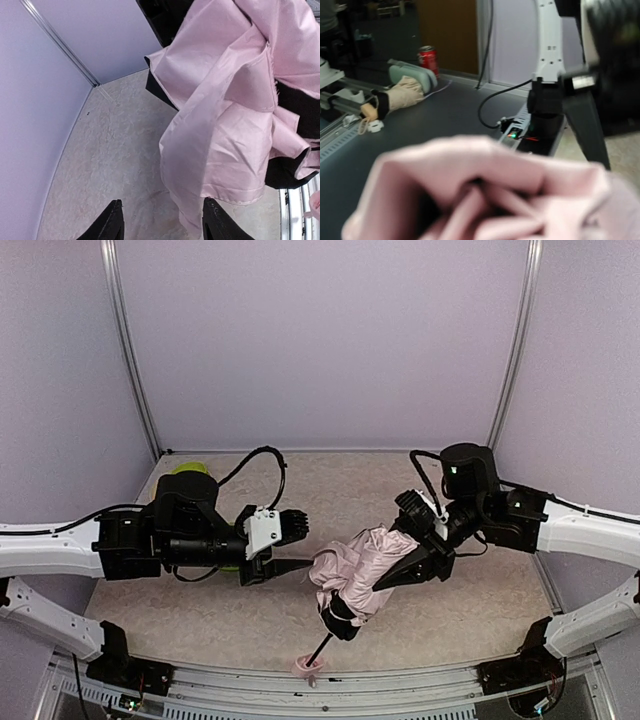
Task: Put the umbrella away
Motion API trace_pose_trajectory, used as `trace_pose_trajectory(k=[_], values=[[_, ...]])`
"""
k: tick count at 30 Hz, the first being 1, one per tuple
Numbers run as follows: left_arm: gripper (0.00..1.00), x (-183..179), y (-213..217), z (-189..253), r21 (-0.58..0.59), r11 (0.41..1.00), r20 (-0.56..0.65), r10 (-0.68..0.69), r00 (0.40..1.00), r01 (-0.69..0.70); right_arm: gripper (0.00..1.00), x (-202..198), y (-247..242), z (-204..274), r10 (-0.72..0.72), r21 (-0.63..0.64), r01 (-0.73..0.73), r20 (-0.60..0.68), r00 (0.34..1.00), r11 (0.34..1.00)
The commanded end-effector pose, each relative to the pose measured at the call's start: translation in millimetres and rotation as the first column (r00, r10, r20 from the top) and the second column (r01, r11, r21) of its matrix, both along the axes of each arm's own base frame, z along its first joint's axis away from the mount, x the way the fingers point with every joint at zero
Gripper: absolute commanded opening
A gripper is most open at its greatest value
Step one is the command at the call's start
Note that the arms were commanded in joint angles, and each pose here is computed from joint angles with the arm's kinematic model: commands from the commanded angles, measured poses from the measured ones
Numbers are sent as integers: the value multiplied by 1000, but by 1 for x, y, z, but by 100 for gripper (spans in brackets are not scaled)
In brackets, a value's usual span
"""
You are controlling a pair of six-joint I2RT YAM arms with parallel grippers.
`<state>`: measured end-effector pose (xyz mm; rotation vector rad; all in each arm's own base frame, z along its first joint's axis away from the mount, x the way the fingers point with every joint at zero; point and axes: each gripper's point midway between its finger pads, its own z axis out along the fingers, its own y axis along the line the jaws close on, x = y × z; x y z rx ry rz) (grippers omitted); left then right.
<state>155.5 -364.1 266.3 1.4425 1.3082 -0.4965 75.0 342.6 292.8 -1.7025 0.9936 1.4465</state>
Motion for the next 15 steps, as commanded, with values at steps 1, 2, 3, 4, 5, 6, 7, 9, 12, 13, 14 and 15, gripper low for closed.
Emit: trace_pose_trajectory(k=[1,2,3,4,5,6,7,9,12,13,14,15], values=[[50,17,-4,4,23,1000,104,7,995,-9,0,-15,-10,15,69,22,-70,27,997,997],[50,13,-4,-6,37,999,78,-28,997,25,0,-14,-10,14,54,21,-54,35,998,998],[55,7,-5,-16,43,997,58,-62,996,59,0,-13,-11,15,44,23,-45,41,998,999],[64,-1,-7,-23,39,994,40,-107,993,105,0,-13,-12,15,36,24,-37,46,998,999],[70,-8,-9,-26,25,989,29,-148,989,147,0,-13,-13,15,30,27,-32,52,998,999],[74,-14,-12,-30,17,983,15,-181,983,181,0,-13,-13,16,28,35,-30,59,998,999],[76,-15,-15,-31,2,982,10,-189,982,189,0,-14,-13,16,30,36,-32,61,998,999],[76,-8,-21,-29,-46,986,-1,-163,987,162,0,-13,-13,17,32,39,-35,65,997,999],[75,-5,-31,-25,-115,981,-27,-162,986,157,0,-13,-11,18,39,35,-41,65,997,999],[73,-1,-33,-25,-128,982,-33,-145,989,140,0,-13,-11,18,44,34,-46,66,997,998],[68,4,-34,-26,-138,983,-31,-128,991,122,0,-13,-11,18,44,32,-46,65,997,998],[63,8,-36,-28,-138,985,-29,-109,994,104,0,-13,-12,19,44,33,-46,67,997,998]])
